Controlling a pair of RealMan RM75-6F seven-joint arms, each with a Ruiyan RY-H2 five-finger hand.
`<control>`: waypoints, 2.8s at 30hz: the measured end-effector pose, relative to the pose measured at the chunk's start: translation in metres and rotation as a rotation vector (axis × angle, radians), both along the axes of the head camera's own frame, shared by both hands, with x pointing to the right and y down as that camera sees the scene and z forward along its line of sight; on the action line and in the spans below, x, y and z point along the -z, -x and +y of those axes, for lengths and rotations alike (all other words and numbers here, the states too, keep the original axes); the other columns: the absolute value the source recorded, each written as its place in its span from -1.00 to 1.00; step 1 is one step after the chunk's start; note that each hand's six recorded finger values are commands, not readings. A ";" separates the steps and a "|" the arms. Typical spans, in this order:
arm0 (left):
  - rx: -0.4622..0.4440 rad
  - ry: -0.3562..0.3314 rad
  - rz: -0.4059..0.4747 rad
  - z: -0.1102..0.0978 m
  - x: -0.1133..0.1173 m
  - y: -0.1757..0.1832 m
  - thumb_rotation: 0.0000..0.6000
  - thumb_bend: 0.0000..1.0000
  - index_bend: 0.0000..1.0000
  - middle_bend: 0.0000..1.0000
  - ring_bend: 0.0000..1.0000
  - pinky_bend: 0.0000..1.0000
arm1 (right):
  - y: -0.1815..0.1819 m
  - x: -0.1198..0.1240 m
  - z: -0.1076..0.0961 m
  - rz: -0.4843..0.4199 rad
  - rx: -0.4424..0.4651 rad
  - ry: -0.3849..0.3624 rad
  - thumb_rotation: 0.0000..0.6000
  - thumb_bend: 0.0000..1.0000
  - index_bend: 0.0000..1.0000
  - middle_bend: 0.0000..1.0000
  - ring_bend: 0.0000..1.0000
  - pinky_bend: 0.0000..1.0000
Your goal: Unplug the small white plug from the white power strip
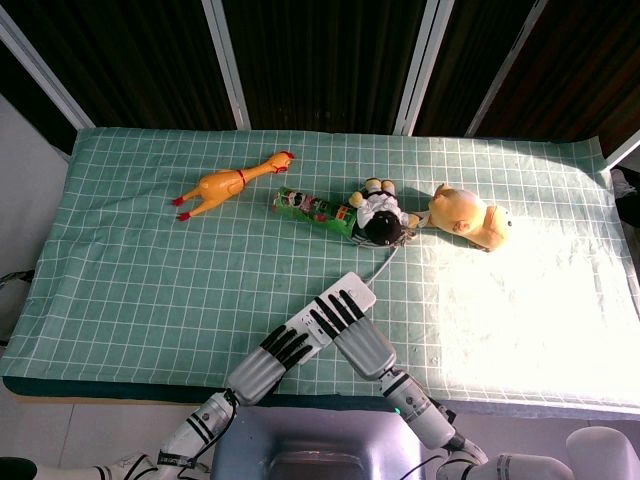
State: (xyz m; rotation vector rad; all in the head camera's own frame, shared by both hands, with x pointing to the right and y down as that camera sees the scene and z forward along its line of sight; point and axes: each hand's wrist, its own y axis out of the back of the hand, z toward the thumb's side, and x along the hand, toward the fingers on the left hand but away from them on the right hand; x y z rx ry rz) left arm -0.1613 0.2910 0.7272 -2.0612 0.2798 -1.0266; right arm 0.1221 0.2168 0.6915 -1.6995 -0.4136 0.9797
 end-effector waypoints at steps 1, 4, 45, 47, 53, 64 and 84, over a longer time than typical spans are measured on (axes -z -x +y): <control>0.000 0.000 -0.001 0.000 0.000 0.000 1.00 0.61 -1.00 -1.00 -1.00 -0.98 | 0.003 -0.001 -0.001 -0.002 0.007 -0.010 1.00 -0.70 -0.75 -0.74 -0.99 -0.79; 0.001 0.000 -0.001 -0.001 0.000 0.001 1.00 0.61 -1.00 -1.00 -1.00 -0.98 | 0.010 -0.005 -0.001 -0.007 0.021 -0.028 1.00 -0.66 -0.62 -0.64 -0.92 -0.72; 0.004 -0.001 -0.009 -0.005 -0.001 0.004 1.00 0.61 -1.00 -1.00 -1.00 -0.98 | 0.041 -0.020 0.004 -0.027 0.022 -0.086 1.00 -0.13 0.13 -0.20 -0.47 -0.22; 0.003 -0.002 -0.009 -0.005 -0.001 0.004 1.00 0.61 -1.00 -1.00 -1.00 -0.98 | 0.042 -0.020 0.004 -0.028 0.020 -0.087 1.00 -0.12 0.20 -0.15 -0.40 -0.13; -0.001 -0.007 -0.011 -0.003 0.000 0.004 1.00 0.61 -1.00 -1.00 -1.00 -0.98 | 0.041 -0.019 0.004 -0.032 0.013 -0.093 1.00 -0.08 0.37 -0.02 -0.25 0.03; -0.011 -0.012 -0.014 0.000 0.000 0.001 1.00 0.61 -1.00 -1.00 -1.00 -0.98 | 0.042 -0.008 0.000 -0.086 -0.012 -0.106 1.00 -0.06 0.57 0.12 -0.10 0.19; 0.011 -0.056 0.011 -0.017 0.013 0.001 1.00 0.61 -1.00 -1.00 -1.00 -0.98 | -0.001 0.031 -0.014 -0.094 -0.013 -0.164 1.00 -0.05 0.55 0.13 -0.09 0.20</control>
